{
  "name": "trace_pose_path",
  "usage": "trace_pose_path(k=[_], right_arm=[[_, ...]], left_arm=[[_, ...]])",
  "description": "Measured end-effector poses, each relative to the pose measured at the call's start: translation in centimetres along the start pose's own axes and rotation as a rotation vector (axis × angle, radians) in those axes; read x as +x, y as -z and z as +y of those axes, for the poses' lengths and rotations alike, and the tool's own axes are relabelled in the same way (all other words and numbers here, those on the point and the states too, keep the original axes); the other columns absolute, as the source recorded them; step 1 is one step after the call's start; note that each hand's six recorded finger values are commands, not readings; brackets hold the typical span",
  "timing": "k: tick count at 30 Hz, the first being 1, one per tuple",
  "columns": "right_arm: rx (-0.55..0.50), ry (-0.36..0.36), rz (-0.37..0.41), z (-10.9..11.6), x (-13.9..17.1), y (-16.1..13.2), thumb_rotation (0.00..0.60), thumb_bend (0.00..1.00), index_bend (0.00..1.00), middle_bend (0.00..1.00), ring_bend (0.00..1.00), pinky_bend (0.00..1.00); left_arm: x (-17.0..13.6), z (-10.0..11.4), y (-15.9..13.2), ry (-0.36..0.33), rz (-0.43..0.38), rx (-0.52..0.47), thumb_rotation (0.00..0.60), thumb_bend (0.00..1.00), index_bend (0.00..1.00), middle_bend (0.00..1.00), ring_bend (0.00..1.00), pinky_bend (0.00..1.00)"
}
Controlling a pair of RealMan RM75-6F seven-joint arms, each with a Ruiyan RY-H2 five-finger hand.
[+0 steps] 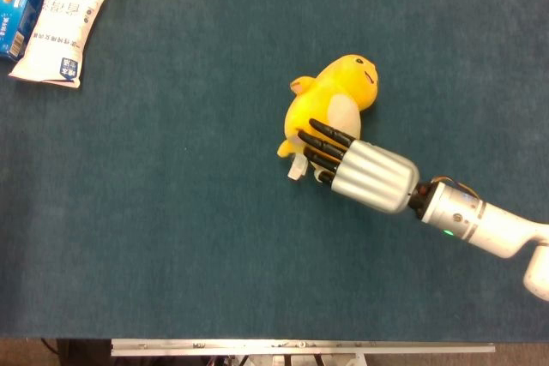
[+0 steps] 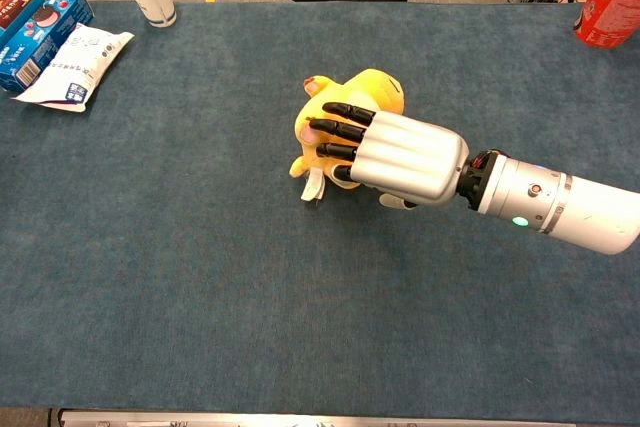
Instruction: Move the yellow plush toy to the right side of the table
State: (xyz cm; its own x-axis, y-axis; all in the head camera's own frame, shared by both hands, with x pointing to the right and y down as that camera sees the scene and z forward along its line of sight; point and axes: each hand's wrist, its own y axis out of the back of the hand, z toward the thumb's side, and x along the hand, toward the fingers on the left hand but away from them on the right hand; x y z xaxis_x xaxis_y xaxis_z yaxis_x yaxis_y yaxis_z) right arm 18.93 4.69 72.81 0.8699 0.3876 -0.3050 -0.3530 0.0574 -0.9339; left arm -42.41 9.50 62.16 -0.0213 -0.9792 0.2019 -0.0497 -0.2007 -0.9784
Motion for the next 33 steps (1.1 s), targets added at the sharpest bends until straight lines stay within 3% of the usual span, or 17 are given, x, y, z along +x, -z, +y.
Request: trace_pose_path(k=[11,33], right_arm=[[0.023,0.046,0.017,0.8,-2.2,-0.9,0.6,0.14,0.45,0.25,0.04,0.0],[0.144,0.008,0.08,0.6,-4.9,-2.5,0.6,0.14,0.43,0.25,0.04,0.0]], left_arm=[[-0.2,0.2,0.7,0.001,0.016,0.004,0.6,0.39,0.45,0.43,0.33,0.41],[-0.5,0.4,1.4,0.007,0.024,-0.006,0.6,0.39,0.45,0.43,0.33,0.42]])
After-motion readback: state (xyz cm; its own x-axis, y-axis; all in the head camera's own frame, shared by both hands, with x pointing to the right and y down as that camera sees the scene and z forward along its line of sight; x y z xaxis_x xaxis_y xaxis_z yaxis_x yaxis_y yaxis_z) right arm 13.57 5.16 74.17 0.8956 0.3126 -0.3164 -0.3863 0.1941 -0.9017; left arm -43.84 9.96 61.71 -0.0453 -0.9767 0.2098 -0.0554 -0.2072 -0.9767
